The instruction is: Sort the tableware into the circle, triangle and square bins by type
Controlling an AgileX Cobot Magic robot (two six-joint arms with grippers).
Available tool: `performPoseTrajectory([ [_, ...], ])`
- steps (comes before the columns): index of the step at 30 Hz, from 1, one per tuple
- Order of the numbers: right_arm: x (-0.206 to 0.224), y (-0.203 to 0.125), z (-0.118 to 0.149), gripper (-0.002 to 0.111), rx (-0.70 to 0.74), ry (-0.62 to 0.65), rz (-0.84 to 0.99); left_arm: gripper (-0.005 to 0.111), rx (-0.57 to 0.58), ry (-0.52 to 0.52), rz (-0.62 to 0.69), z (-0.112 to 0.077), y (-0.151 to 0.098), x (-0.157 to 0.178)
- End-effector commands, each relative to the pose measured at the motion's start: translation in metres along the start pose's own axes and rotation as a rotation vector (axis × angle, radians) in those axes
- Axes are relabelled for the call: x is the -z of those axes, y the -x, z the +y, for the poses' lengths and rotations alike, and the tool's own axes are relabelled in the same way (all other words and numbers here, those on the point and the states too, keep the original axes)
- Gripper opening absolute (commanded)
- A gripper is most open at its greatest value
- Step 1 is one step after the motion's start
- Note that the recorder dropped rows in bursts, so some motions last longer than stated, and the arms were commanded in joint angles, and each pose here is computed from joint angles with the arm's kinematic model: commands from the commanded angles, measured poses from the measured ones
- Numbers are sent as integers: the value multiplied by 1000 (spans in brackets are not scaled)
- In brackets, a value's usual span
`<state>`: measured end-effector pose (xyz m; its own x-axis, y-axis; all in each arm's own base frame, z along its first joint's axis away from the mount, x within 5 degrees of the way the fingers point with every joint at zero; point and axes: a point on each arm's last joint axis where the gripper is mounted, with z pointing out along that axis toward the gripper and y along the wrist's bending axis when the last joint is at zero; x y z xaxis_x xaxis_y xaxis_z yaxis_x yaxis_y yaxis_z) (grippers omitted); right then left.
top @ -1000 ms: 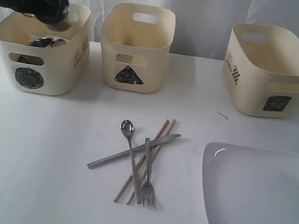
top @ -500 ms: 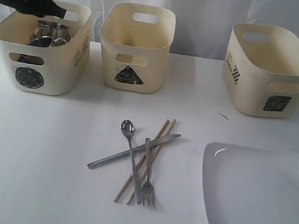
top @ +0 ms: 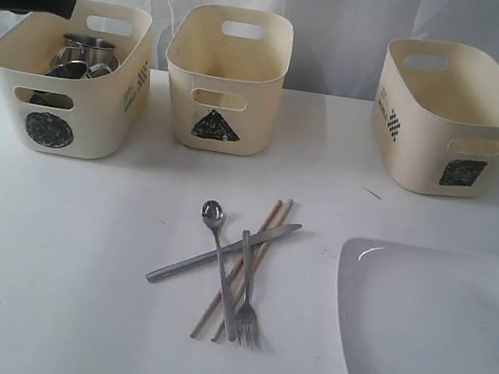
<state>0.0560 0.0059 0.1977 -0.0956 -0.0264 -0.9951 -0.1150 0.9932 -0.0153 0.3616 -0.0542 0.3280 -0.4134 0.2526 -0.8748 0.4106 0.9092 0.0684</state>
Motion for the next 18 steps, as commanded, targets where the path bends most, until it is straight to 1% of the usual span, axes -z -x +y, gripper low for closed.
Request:
performPoseTrajectory([
  [1,0,-1,0,0,-2,4,-7,0,12,-25,3,-16,-14,40],
  [8,0,-1,0,0,-2,4,-7,0,20,-40,-54,-45,-39,112],
  [11,0,-1,0,0,-2,4,-7,0,21,-46,-118,-58,-48,146],
  [12,0,-1,0,0,-2,4,-7,0,12,-59,-153,-67,-56,166],
  [13,0,-1,0,0,-2,4,-7,0,5,-70,-167,-72,-60,176],
  [14,0,-1,0,0,-2,4,-7,0,4,-105,-182,-82,-68,194],
  [15,0,-1,0,0,-2,4,-7,0,4,-121,-187,-86,-70,201],
  [16,0,-1,0,0,-2,4,-7,0,-21,-159,-201,-96,-75,217],
  [17,0,-1,0,0,-2,4,-7,0,-33,-174,-205,-99,-77,223],
  [18,0,-1,0,0,-2,4,-7,0,-57,-188,-230,-105,-80,236],
])
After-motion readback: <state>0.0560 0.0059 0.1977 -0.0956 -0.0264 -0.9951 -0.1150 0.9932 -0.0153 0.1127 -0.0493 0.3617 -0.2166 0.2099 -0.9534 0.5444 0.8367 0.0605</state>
